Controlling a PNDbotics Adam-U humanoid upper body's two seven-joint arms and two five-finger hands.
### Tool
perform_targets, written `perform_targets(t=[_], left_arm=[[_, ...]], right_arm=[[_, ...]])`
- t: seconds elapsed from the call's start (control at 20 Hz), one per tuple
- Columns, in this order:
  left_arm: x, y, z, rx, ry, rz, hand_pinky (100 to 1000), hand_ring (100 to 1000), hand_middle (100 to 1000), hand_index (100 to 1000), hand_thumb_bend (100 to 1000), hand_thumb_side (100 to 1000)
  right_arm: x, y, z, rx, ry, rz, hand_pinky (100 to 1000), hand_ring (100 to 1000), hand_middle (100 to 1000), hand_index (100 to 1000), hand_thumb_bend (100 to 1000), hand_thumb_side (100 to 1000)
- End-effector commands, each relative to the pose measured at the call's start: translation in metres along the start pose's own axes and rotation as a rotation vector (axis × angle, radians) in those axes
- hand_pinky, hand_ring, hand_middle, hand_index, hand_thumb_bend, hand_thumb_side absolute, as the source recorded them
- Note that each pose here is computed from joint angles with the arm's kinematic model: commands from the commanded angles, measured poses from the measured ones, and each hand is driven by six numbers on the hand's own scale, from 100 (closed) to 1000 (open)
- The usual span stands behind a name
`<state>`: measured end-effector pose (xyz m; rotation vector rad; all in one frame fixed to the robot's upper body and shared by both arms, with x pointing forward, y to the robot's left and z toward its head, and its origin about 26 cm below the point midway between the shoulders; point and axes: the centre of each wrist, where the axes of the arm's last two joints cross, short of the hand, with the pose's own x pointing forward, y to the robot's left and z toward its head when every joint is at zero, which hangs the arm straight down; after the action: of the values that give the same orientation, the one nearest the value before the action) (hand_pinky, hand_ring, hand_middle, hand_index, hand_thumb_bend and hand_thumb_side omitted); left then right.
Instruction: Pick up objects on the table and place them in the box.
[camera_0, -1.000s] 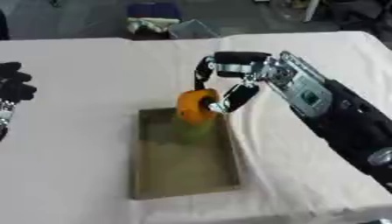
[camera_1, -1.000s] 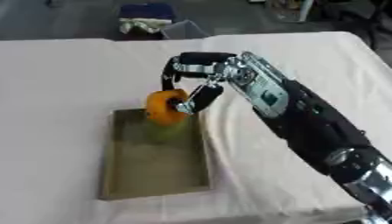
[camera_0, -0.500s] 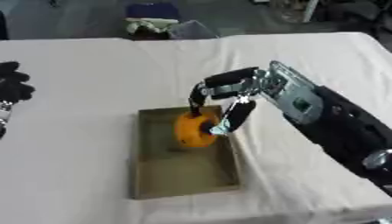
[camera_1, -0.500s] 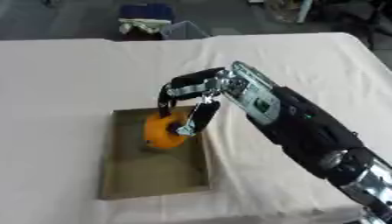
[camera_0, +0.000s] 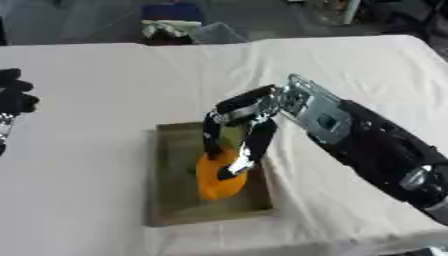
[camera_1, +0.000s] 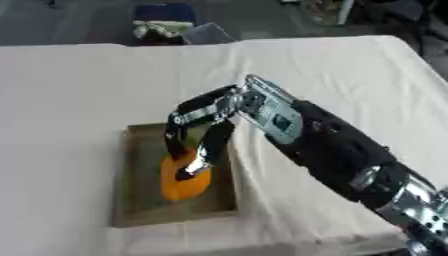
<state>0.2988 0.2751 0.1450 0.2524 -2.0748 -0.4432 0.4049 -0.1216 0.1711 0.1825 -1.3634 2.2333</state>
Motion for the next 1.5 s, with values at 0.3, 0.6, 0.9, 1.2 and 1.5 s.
perform_targets(t=[0.3,0.6,0.9,1.2,1.5], left_arm=[[0.004,0.005,-0.001,-0.01,-0.016,-0.022,659,638,636,808,398,720],[0.004,0.005,-0.001,-0.008,-0.014,-0.021,659,639,636,808,396,720],[0.004,0.004,-0.002,-0.01,-0.017,-0.017,659,641,637,808,396,719],[0.004,0.003,-0.002,-0.013,-0.019,-0.015,660,642,637,808,393,720],[0.004,0.004,-0.002,-0.012,-0.021,-0.016,659,643,637,808,393,720]], right_arm=[[0.007,-0.012,0.003,0.036,0.057,0.162,818,814,736,821,329,574],[0.017,-0.027,0.017,-0.047,0.13,0.266,825,819,787,859,243,551],[0.031,-0.038,0.005,-0.135,0.109,0.333,827,823,805,866,246,535],[0.029,-0.037,-0.016,-0.113,0.078,0.332,827,829,822,877,253,548],[0.026,-0.038,-0.02,-0.105,0.082,0.341,830,832,824,878,251,546]])
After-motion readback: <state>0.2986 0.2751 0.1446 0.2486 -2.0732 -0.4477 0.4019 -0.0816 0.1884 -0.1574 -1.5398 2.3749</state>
